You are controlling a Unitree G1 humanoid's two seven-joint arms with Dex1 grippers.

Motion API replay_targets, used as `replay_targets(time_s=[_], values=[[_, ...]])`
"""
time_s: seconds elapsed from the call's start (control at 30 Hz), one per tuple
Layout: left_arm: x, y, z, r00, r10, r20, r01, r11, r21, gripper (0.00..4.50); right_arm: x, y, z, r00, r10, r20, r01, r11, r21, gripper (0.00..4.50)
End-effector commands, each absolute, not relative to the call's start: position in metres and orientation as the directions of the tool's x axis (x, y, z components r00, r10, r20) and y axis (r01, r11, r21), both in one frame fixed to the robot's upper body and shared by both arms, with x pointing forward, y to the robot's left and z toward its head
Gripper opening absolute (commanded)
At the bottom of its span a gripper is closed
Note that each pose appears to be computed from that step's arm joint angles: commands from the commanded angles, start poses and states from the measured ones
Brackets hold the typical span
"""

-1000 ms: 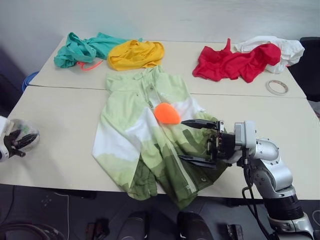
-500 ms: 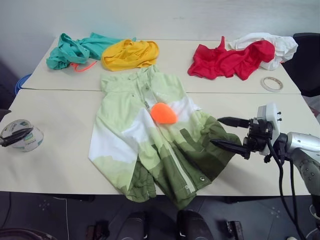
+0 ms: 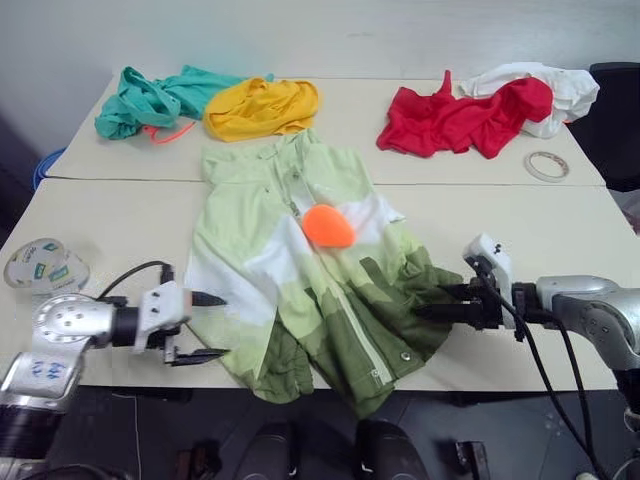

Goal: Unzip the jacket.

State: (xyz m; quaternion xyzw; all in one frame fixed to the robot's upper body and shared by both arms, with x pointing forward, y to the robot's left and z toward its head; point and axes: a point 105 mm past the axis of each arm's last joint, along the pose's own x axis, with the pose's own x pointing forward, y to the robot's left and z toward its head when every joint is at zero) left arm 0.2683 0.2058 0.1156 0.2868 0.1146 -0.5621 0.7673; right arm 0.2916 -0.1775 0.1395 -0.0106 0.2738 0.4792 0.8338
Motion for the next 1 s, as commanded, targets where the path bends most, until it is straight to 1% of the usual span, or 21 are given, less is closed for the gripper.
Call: replay_targets(time_s=[0.03,0.07,0.17,0.2,0.27,0.33,0.37,0.4,0.47,0.53,0.67,0.73,0.8,0.83,0.9,0.93,1.0], values=[[0.268,0.201,0.115,0.338,-0.795,-0.504,0.926,0.184,0.331,3.58,0.310,-0.199,0.148,0.511,0.731,-0.452,-0.764,0.627,0.151,1.46],[0.267,0.199,0.114,0.332,-0.801,-0.499,0.929,0.187,0.318,3.31,0.314,-0.207,0.149,0.534,0.712,-0.456,-0.753,0.646,0.125,1.16],[0.263,0.188,0.110,0.321,-0.825,-0.464,0.935,0.198,0.295,2.31,0.331,-0.236,0.153,0.628,0.612,-0.481,-0.705,0.709,-0.017,0.07],[0.262,0.182,0.109,0.321,-0.841,-0.437,0.936,0.209,0.284,1.95,0.338,-0.248,0.155,0.662,0.568,-0.489,-0.680,0.729,-0.075,0.00],[0.261,0.166,0.112,0.334,-0.876,-0.347,0.933,0.257,0.251,1.30,0.352,-0.271,0.162,0.717,0.492,-0.493,-0.635,0.752,-0.174,0.00],[0.260,0.147,0.118,0.351,-0.906,-0.235,0.930,0.307,0.203,0.66,0.366,-0.287,0.174,0.768,0.436,-0.469,-0.590,0.767,-0.252,0.00],[0.259,0.137,0.119,0.353,-0.915,-0.193,0.931,0.323,0.172,0.28,0.376,-0.293,0.182,0.796,0.408,-0.446,-0.563,0.770,-0.300,0.00],[0.258,0.128,0.118,0.359,-0.919,-0.161,0.930,0.337,0.148,0.01,0.384,-0.297,0.189,0.820,0.383,-0.426,-0.539,0.768,-0.346,0.00],[0.258,0.113,0.117,0.370,-0.924,-0.102,0.927,0.359,0.106,0.01,0.397,-0.299,0.198,0.837,0.359,-0.412,-0.523,0.748,-0.410,0.00],[0.259,0.095,0.115,0.376,-0.925,-0.051,0.925,0.373,0.067,0.01,0.412,-0.300,0.208,0.873,0.316,-0.372,-0.469,0.751,-0.464,0.00],[0.266,0.065,0.110,0.380,-0.925,-0.014,0.924,0.379,0.047,0.01,0.432,-0.309,0.218,0.939,0.179,-0.295,-0.323,0.759,-0.565,0.00],[0.270,0.061,0.113,0.392,-0.920,-0.014,0.917,0.389,0.086,0.01,0.435,-0.313,0.217,0.951,0.132,-0.278,-0.279,0.748,-0.602,0.00],[0.277,0.072,0.118,0.434,-0.901,-0.021,0.895,0.428,0.123,0.01,0.437,-0.312,0.219,0.958,0.130,-0.255,-0.262,0.758,-0.598,0.00],[0.279,0.080,0.119,0.451,-0.892,-0.032,0.886,0.443,0.135,0.01,0.438,-0.310,0.226,0.967,0.145,-0.209,-0.242,0.775,-0.583,0.00],[0.285,0.107,0.122,0.516,-0.855,-0.053,0.850,0.504,0.149,0.38,0.436,-0.305,0.228,0.956,0.208,-0.207,-0.289,0.786,-0.547,0.00],[0.288,0.125,0.126,0.546,-0.835,-0.071,0.830,0.529,0.177,0.63,0.434,-0.306,0.230,0.953,0.226,-0.201,-0.300,0.780,-0.549,0.44],[0.289,0.148,0.134,0.581,-0.809,-0.090,0.805,0.554,0.214,1.09,0.429,-0.312,0.232,0.950,0.235,-0.206,-0.311,0.771,-0.555,0.89]])
